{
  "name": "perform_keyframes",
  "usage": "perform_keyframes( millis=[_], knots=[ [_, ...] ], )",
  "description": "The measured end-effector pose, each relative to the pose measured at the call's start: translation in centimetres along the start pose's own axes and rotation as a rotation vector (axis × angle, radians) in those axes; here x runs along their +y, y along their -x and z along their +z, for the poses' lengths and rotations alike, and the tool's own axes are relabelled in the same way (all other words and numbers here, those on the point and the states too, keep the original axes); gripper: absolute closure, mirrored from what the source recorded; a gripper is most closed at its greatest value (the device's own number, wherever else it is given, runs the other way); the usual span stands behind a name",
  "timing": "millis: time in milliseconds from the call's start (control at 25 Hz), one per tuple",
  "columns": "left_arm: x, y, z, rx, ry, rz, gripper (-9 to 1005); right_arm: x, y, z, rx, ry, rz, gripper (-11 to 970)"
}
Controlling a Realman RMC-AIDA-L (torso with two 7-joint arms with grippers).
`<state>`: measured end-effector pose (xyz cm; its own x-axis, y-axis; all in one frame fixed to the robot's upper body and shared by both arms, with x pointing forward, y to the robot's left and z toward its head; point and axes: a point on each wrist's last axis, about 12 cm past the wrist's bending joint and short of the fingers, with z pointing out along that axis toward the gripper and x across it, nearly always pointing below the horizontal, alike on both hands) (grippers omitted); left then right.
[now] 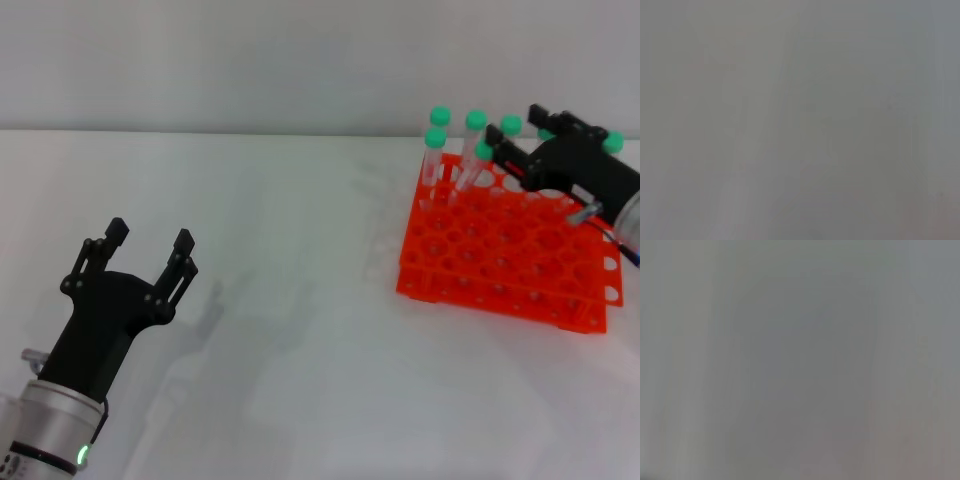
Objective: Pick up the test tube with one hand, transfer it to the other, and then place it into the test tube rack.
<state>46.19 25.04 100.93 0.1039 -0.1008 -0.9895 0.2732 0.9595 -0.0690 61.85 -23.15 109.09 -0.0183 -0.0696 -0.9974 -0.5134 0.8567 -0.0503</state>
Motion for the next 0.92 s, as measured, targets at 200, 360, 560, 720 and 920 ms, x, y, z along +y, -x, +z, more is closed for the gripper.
perform_keyframes(
  millis=[200,360,560,720,920],
  knots=[
    [0.0,0.2,0.7,-0.006,-0.012,0.009,208,-1.8,-0.1,-2.1,-0.069,-0.074,0.046,342],
    [0.1,0.1,1.0,-0.001,-0.007,0.003,203,-3.2,-0.8,-3.8,-0.091,-0.145,0.071,342],
    [0.3,0.2,1.9,0.006,0.009,-0.009,203,-4.9,-2.5,-6.5,-0.103,-0.253,0.079,342],
    [0.5,0.2,2.6,0.017,0.023,-0.014,203,-6.1,-3.4,-8.2,-0.099,-0.347,0.060,342],
    [0.6,0.1,2.7,0.024,0.037,-0.018,203,-6.9,-4.2,-9.5,-0.086,-0.432,0.060,342]
  ],
)
